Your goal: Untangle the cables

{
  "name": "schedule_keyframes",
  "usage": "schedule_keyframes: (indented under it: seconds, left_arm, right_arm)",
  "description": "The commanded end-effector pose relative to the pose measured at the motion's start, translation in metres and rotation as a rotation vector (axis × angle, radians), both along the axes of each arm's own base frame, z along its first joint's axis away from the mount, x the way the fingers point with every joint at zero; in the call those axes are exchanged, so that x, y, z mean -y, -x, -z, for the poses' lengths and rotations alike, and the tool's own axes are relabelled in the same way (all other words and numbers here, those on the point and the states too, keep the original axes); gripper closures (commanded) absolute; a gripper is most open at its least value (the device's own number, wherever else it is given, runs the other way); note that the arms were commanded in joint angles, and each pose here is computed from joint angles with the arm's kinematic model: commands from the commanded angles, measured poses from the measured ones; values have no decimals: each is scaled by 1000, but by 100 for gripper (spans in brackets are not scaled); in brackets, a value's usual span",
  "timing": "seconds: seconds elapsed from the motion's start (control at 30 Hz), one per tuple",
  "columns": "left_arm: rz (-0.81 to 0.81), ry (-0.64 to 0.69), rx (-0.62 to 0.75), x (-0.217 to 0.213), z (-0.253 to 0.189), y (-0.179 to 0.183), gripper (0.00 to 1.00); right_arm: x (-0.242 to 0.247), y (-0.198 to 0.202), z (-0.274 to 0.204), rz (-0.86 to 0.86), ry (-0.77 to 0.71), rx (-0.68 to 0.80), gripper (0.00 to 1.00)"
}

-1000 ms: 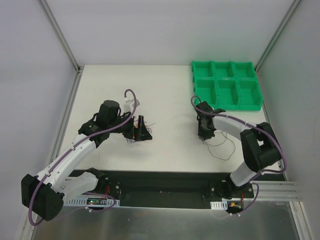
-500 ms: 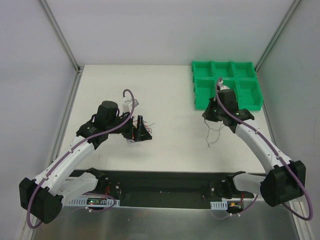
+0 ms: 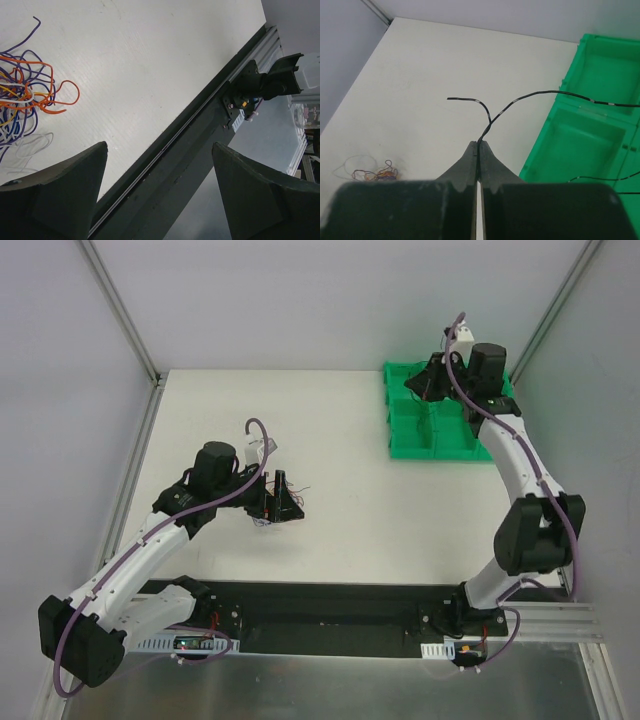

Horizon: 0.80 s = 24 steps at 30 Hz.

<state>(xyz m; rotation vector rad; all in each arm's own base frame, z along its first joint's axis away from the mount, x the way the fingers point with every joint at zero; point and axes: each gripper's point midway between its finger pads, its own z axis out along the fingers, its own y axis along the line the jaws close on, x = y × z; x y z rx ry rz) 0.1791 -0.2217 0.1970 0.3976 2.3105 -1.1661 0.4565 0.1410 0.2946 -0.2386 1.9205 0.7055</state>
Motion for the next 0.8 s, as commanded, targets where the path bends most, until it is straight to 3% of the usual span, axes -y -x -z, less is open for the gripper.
schedule_keyframes:
  seconds: [0.0, 0.13, 0.27, 0.6, 0.77]
  left_arm:
    - [-3, 8, 37, 3, -7, -4, 15]
    - [-1, 0, 26, 3, -3, -6, 15]
    - [-7, -9, 19, 3, 1, -7, 15]
    - [-2, -17, -5, 4, 10, -8, 16]
    - [1, -11, -10, 6, 11, -9, 16]
  right_arm:
    - [-14, -40, 9, -170, 13, 175, 100]
    - [-23, -60, 39, -213, -115, 168, 100]
    - [-24, -50, 72, -160, -217, 43, 100]
    - [10, -19, 154, 178, -492, -466, 100]
    - [33, -30, 187, 318, -339, -550, 100]
